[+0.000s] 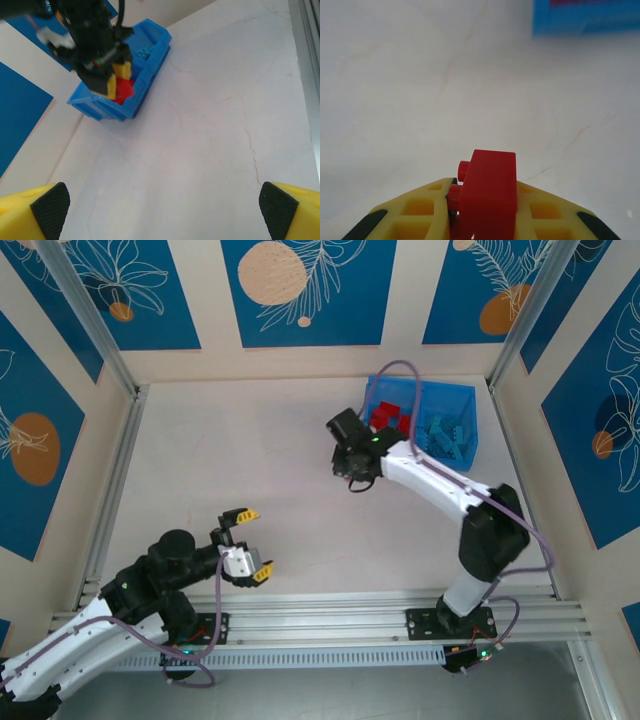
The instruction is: Sort the legos into containers by color
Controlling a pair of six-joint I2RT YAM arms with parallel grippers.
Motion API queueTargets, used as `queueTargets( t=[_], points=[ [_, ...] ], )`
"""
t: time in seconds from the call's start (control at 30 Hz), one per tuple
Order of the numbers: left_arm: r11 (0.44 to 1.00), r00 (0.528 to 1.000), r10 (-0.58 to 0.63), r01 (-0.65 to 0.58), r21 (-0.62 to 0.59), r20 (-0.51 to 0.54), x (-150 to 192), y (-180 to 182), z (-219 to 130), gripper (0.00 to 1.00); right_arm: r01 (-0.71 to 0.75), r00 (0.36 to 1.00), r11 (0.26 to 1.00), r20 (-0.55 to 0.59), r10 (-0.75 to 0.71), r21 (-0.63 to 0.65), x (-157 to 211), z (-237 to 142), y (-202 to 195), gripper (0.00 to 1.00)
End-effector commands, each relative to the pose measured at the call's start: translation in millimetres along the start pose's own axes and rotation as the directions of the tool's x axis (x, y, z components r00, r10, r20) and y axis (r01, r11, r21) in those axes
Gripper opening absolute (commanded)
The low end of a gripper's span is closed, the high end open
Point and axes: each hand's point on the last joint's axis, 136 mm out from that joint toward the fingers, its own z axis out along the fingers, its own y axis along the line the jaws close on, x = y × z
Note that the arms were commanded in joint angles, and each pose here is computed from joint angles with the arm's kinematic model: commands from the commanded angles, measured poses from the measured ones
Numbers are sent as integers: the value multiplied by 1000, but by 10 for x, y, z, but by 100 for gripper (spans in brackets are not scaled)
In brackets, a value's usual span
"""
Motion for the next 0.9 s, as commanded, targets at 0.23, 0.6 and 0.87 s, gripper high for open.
queueTargets(
  t=[0.23, 0.6, 0.87],
  points=[
    [999, 1000, 19, -19, -47, -15, 73, 87, 15, 100, -6, 978, 994, 206, -16, 105, -1498, 183, -632, 21],
    [995, 998, -19, 14, -101, -57, 167, 207, 2, 100, -27, 993, 978, 116, 3, 209, -2106, 1084, -1006, 25],
    [822, 870, -425, 255, -509, -250, 635, 842, -212, 100, -16, 995, 974, 95, -5, 227, -2129, 905, -1010, 47]
  ],
)
